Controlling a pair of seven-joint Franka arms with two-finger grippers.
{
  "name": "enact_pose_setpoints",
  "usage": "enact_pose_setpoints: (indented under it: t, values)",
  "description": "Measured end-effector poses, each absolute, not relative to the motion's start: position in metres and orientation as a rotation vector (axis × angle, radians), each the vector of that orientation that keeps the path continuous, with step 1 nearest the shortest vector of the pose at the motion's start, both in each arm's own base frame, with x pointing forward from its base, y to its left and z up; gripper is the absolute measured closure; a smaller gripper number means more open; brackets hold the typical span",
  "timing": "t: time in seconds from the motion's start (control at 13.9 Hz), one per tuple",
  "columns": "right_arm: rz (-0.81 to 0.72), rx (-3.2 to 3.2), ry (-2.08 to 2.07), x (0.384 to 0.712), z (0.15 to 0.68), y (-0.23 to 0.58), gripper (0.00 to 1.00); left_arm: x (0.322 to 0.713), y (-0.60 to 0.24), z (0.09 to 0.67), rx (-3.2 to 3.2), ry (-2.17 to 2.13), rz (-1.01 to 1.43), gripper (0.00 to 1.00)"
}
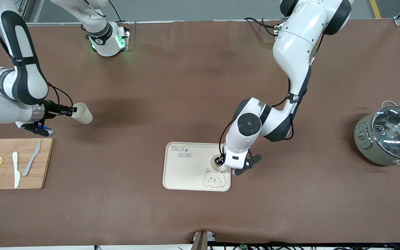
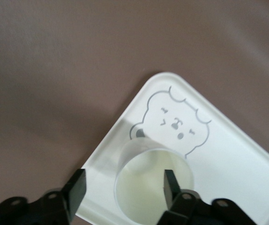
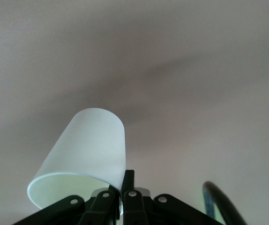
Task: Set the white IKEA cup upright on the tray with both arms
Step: 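Set the cup upright on the tray while the right gripper lifts its cup, then withdraw the left gripper while the right gripper carries its cup to the tray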
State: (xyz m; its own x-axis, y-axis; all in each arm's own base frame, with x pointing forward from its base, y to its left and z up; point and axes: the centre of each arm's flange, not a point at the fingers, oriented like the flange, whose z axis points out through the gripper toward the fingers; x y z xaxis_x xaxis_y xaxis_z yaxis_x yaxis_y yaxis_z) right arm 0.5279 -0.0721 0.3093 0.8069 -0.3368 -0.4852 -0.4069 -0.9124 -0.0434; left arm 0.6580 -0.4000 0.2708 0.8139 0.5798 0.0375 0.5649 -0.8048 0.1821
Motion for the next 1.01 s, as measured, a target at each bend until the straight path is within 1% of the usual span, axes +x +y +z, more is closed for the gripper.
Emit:
enact_pose_setpoints:
  t: [0.14,0.22,0.43,0.79,0.86,1.01]
  values:
    - [0.779,-2.841,0.74,0.534,0.321,-0.052,0.96,0.667,-0.381,0.302,2.857,0.926,0.16,0.02]
    - [0.793,-2.843,0.798,0.537,0.326,-0.04,0.96,0.671,-0.369,0.322,2.877,0.914,0.172,0.0]
    - [0.81,-2.815,0.988,0.55,0.331,-0.005,0.96,0.678,-0.331,0.379,2.947,0.811,0.204,0.0]
    - [0.904,-2.604,1.25,0.574,0.312,0.086,0.96,0.69,-0.257,0.447,2.995,0.688,0.223,0.0]
    - [0.898,-2.579,1.267,0.578,0.31,0.106,0.96,0.692,-0.244,0.455,3.006,0.659,0.222,0.0]
    - [0.834,-2.529,1.327,0.587,0.305,0.142,0.96,0.697,-0.217,0.468,3.024,0.589,0.235,0.0]
